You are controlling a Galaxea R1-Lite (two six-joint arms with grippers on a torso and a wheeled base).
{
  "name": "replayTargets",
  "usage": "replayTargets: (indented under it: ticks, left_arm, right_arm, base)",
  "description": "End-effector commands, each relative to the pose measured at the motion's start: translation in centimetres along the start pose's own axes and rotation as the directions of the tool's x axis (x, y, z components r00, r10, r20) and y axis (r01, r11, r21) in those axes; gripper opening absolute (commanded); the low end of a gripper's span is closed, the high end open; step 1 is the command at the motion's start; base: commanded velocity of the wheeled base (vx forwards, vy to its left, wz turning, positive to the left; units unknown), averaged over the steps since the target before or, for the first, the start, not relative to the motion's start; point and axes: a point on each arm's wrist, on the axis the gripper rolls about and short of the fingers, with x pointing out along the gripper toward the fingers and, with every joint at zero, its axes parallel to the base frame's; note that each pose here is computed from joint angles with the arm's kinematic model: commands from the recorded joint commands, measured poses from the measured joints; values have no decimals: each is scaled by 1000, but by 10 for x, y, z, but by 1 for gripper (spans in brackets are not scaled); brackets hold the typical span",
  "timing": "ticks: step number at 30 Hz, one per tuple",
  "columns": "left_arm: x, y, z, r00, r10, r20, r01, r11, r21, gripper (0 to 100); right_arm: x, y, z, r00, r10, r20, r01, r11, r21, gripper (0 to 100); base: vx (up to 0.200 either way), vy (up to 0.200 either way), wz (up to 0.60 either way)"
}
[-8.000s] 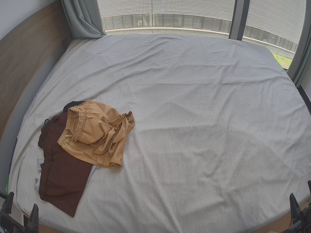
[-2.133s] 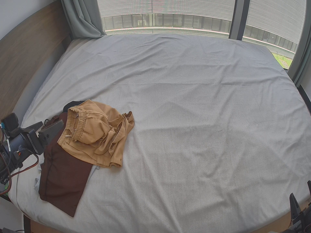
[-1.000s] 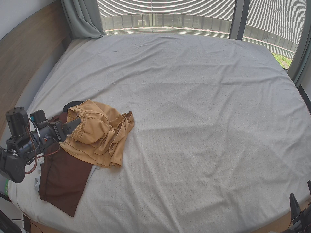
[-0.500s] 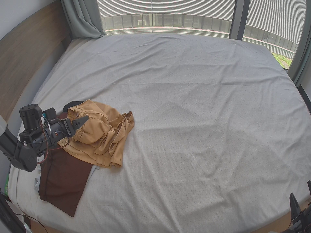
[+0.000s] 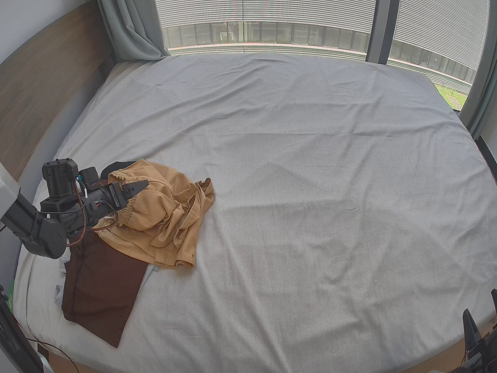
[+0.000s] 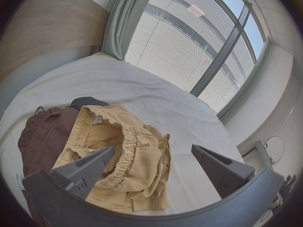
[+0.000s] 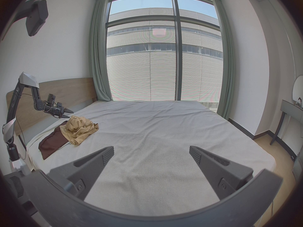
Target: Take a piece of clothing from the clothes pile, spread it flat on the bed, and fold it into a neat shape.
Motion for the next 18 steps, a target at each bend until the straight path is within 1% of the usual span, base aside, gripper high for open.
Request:
replayTargets:
  ticks: [1, 8, 12, 13, 18]
  left_arm:
    - [10, 5, -1, 1000, 2, -3, -2, 1000, -2, 100]
    - [23, 10, -1, 1000, 2, -2, -2, 1000, -2, 100]
    - [28, 10, -3, 1000, -6, -7, 6, 1000, -11, 100]
    - [30, 9, -4, 1000, -9, -11, 9, 1000, -25, 100]
    - [35, 9, -6, 1000, -17, -12, 16, 1000, -26, 100]
  right_arm:
    - [0, 0, -5, 1000, 1, 0, -1, 1000, -1, 100]
    - [0, 0, -5, 1000, 1, 0, -1, 1000, -1, 100]
    - [0, 0, -5, 1000, 1, 0, -1, 1000, -1, 100]
    - [0, 0, -5, 1000, 1, 0, -1, 1000, -1, 100]
    - [0, 0, -5, 1000, 1, 0, -1, 1000, -1, 100]
  base:
    - [0, 0, 0]
    - [0, 0, 0]
    - [0, 0, 0]
    - [0, 0, 0]
    - [0, 0, 0]
